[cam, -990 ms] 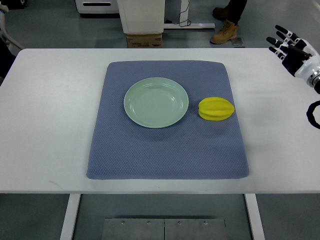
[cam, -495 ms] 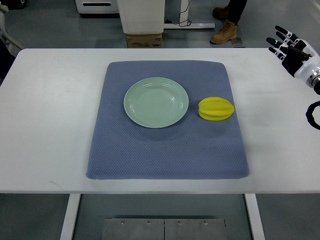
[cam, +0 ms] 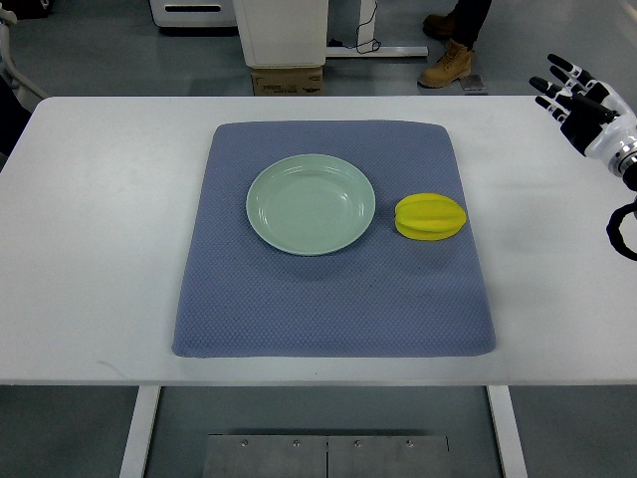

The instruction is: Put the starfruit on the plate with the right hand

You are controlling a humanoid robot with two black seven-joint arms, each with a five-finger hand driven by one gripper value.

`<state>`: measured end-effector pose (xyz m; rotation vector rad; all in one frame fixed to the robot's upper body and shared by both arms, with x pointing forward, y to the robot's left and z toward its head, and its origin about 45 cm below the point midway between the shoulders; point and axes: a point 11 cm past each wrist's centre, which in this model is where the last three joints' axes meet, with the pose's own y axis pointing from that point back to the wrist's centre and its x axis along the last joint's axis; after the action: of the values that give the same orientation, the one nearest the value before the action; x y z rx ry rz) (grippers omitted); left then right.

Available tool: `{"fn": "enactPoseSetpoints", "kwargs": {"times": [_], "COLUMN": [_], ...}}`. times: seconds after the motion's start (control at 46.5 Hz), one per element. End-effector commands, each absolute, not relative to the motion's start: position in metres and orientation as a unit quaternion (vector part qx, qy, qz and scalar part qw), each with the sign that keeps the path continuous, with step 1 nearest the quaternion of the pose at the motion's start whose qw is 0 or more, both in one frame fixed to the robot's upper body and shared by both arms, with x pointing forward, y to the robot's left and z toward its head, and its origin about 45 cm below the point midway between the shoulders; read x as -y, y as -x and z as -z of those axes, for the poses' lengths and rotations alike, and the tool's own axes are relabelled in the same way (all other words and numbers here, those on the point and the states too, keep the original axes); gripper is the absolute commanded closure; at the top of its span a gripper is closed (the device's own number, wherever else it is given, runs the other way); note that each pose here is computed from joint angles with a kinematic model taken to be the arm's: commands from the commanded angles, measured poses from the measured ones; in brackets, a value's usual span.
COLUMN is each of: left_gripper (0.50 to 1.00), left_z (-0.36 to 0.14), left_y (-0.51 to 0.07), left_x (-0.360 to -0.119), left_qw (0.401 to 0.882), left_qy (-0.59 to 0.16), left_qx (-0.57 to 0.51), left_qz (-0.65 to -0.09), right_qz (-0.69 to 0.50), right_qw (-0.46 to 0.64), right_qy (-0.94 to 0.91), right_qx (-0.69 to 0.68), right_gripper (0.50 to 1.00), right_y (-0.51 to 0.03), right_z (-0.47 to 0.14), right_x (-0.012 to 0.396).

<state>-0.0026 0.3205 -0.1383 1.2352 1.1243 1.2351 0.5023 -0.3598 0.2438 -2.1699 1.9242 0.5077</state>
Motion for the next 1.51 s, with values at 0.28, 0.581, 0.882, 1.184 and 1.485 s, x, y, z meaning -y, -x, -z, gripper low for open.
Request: {"fn": "enactPoseSetpoints", "kwargs": {"times": [0.28, 0.581, 0.882, 1.184, 1.485], "left_gripper": [0.5, 0.5, 0.5, 0.5, 0.5], "left_z": [0.138, 0.138, 0.138, 0.138, 0.138], "left_y": [0.003, 0.003, 0.003, 0.003, 0.003], "left_x": [-0.321, -0.321, -0.321, -0.321, -0.321], "left_qw": [0.507, 0.507, 0.508, 0.508, 0.507], "left_qy": [-0.512, -0.512, -0.513, -0.513, -0.512], "left_qx": [-0.466, -0.466, -0.466, -0.466, -0.466], "left_qz": [-0.513, -0.513, -0.512, -0.512, -0.513], "right_qz": [-0.17, -0.173, -0.156, -0.115, -0.067], "right_qw": [0.092, 0.107, 0.136, 0.108, 0.078], "right_qy": [0.726, 0.749, 0.769, 0.797, 0.817], "right_qx": [-0.66, -0.631, -0.605, -0.584, -0.567], "right_gripper": [0.5, 0.5, 0.5, 0.5, 0.5], "right_y": [-0.5, -0.503, -0.493, -0.478, -0.46], "right_z": [-0.24, -0.248, -0.262, -0.28, -0.29], "right_x": [0.368, 0.35, 0.344, 0.326, 0.298]}}
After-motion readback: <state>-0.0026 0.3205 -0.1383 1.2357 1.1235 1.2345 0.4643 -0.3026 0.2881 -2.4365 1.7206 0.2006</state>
